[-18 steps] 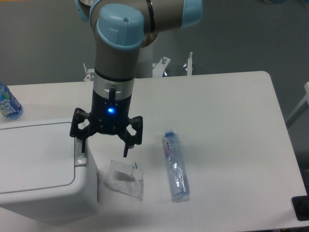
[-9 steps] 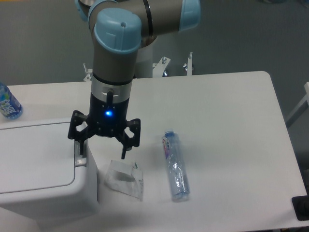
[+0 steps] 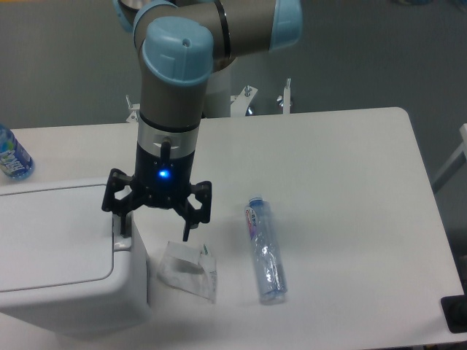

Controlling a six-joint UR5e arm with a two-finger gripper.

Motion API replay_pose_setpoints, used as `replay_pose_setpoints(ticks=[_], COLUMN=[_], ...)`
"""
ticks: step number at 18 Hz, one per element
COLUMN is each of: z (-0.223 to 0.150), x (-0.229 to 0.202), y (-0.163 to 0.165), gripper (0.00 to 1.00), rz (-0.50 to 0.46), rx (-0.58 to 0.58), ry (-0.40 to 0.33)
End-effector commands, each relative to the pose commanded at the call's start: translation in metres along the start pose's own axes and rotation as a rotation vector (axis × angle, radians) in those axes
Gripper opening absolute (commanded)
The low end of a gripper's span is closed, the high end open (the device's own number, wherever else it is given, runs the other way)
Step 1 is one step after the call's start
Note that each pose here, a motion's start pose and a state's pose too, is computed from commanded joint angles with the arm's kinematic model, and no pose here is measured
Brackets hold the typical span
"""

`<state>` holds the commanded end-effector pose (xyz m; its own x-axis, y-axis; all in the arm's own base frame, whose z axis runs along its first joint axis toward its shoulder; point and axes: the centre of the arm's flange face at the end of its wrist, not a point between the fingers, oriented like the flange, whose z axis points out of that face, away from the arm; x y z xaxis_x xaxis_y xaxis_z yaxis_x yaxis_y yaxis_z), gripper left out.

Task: Open the trash can
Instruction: 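Press down on the lid button with the gripper fingers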

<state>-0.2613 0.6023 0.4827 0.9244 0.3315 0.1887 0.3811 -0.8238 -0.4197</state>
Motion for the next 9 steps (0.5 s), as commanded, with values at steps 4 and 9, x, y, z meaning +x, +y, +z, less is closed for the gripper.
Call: replay_pose_setpoints(ticks=[4, 9], z=[0.0017, 0.0022], x=[-0.0004, -0.0007], y=[0.0004, 0.0008], gripper=[1.00, 1.00], rz=[-0.002, -0.001], rx=[-0.003, -0.003], ry=[0.001, -0.001])
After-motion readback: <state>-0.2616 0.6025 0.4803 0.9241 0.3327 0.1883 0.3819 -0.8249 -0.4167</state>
